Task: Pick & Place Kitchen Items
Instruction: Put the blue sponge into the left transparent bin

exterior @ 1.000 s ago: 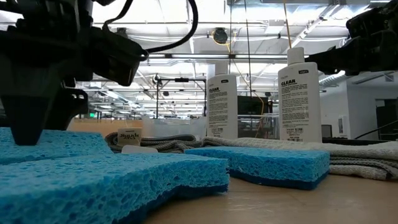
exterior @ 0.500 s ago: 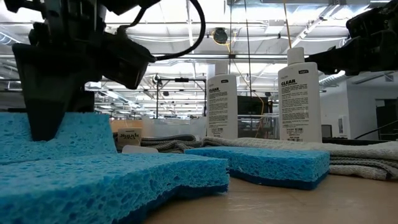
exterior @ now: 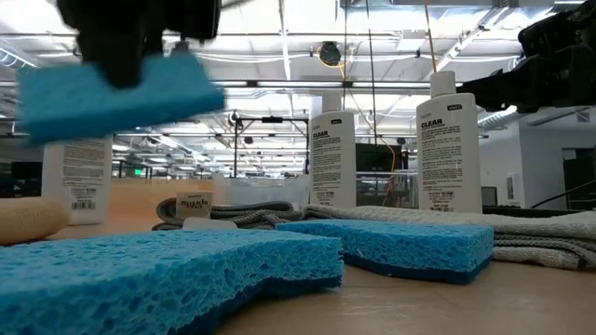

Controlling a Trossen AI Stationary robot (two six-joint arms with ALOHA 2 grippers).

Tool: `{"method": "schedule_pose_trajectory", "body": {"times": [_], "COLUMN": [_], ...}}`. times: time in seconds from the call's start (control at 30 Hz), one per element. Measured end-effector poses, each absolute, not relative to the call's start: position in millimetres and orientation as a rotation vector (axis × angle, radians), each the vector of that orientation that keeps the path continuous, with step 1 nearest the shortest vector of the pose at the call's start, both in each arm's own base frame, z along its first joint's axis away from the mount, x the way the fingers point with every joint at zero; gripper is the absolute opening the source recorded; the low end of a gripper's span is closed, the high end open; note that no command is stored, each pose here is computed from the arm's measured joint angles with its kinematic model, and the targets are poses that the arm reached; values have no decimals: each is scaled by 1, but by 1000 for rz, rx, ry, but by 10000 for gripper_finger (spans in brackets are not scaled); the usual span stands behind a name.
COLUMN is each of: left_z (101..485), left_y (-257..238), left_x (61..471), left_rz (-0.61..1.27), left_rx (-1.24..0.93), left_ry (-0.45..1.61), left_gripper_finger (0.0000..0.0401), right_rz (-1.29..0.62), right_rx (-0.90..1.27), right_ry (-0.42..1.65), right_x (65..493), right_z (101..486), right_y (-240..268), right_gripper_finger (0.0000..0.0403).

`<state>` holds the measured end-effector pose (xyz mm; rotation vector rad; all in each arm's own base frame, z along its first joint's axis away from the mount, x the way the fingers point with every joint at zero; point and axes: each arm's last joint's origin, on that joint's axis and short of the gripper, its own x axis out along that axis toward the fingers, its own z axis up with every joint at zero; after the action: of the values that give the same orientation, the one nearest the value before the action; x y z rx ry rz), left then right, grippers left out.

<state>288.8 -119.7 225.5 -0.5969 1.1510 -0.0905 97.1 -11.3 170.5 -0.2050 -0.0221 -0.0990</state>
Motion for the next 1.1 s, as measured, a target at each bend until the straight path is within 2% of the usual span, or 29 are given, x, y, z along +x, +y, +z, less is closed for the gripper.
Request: {"method": "schedule_pose_trajectory", "body": {"times": [0.2,0.33,0.47,0.73,0.9,1.1], "left_z": [264,281,291,282,259,273], "left_y": [-116,-113,-109,-126,-120,-74], "left_x": [270,261,264,277,263,227], "left_rz": [-53,-33,41,124,89,155], "left_rx": [-534,-459,-337,-20,29,-11], "left_ry": [956,841,684,480,357,207], "left_gripper_finger": [21,7,19,11,9,16], "right_rz": [-99,-99,-99,-99,-99,-99], "right_rx": [-205,-205,-205,-205,-205,-205], "right_ry": [-22,-22,-23,-22,-23,-23], "right_x": [97,97,97,97,97,97], "right_z": [170,171,171,170,170,170], "right_y": [-11,-11,-11,-11,-11,-11], "right_gripper_finger": [181,181,181,181,181,181]}}
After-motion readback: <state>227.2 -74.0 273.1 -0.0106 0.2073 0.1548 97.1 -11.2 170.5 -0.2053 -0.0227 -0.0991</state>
